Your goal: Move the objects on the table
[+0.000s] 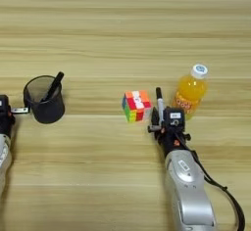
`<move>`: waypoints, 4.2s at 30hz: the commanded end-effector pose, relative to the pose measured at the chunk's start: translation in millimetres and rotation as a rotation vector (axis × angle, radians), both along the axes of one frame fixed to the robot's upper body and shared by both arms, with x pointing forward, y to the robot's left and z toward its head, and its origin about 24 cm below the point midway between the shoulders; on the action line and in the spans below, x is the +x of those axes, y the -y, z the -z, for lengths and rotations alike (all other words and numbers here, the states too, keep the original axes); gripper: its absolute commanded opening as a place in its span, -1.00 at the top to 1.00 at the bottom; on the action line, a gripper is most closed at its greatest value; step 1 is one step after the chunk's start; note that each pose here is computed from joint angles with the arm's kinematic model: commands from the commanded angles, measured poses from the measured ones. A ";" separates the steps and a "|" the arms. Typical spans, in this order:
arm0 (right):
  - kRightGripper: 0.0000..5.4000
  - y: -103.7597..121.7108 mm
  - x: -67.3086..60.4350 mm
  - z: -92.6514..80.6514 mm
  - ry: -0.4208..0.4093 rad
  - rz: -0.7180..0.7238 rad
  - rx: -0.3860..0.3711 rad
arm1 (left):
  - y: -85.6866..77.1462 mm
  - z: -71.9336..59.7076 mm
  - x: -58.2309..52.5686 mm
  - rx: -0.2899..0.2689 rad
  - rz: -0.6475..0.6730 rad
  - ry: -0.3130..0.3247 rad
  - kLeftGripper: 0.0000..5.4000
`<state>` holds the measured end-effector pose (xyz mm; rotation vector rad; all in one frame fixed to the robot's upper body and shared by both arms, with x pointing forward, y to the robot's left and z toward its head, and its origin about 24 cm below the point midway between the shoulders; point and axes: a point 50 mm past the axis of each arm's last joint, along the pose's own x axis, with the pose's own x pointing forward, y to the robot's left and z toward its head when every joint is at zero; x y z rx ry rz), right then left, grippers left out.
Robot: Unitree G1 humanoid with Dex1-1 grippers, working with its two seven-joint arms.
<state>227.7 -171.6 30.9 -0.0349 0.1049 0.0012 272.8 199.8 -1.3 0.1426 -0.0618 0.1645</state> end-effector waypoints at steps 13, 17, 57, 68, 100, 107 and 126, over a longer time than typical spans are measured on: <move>-0.42 -26.5 4.4 -34.0 0.194 -0.116 0.059 | 0.8 0.5 0.1 0.007 -0.001 -0.011 -1.00; -0.59 -36.8 7.3 -41.3 0.224 -0.152 0.059 | 0.8 0.4 0.1 0.007 -0.001 -0.011 -1.00; -0.99 -177.3 51.4 -71.7 0.111 -0.688 0.533 | 3.8 0.0 0.6 0.007 0.004 -0.011 -1.00; -0.99 -197.3 49.8 -65.1 0.087 -0.737 0.505 | 5.1 0.3 1.1 0.004 0.003 -0.013 -1.00; -0.96 -210.5 50.7 -57.3 0.017 -0.784 0.566 | 7.2 0.1 1.1 0.003 0.000 -0.010 -1.00; -0.71 -209.8 50.9 -56.1 0.009 -0.781 0.567 | 7.4 -0.1 0.9 0.004 0.000 -0.008 -1.00; 0.06 -207.7 51.1 -57.8 0.015 -0.776 0.566 | 7.5 -1.0 0.7 0.004 -0.001 -0.006 -1.00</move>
